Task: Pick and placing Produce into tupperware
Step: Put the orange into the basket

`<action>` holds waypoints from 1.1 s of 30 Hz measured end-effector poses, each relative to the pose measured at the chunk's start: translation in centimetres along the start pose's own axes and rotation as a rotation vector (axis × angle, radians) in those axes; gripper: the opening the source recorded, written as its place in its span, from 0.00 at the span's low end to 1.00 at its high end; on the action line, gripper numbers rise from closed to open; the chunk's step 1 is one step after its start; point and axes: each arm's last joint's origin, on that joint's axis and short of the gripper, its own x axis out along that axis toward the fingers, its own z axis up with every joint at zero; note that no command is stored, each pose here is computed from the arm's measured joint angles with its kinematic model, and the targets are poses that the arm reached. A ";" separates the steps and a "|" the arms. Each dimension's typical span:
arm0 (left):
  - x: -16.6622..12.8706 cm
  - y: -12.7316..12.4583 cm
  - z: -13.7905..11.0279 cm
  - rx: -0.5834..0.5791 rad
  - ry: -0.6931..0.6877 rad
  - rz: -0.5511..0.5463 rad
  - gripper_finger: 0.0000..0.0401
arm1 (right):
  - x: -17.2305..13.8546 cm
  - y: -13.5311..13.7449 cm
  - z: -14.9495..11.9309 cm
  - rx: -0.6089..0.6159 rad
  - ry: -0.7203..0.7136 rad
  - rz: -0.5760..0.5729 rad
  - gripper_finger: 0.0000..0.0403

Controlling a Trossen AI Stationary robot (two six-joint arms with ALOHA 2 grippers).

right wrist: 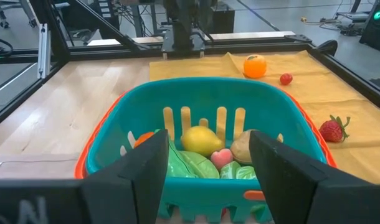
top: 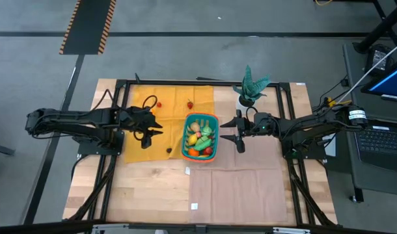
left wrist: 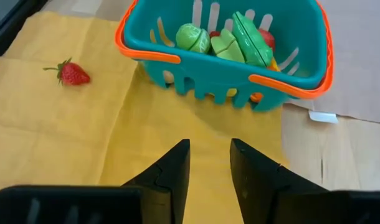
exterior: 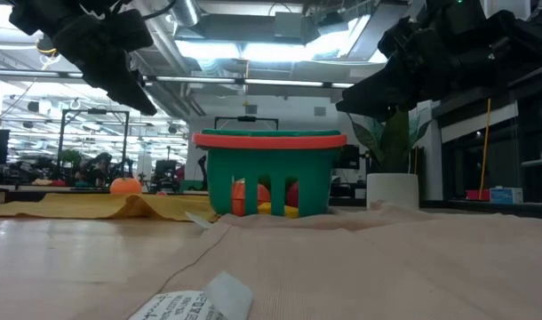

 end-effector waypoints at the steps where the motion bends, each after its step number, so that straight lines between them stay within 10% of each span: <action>1: 0.0 0.0 0.0 0.001 -0.001 0.000 0.26 | 0.0 0.0 0.0 -0.001 -0.002 0.000 0.56; 16: -0.2 1.0 -0.9 0.042 0.077 0.341 0.24 | 0.0 0.0 0.1 -0.002 -0.011 0.000 0.56; 33: 0.2 1.4 -1.5 -0.036 0.142 0.469 0.59 | 0.0 0.0 0.1 -0.005 -0.011 0.000 0.56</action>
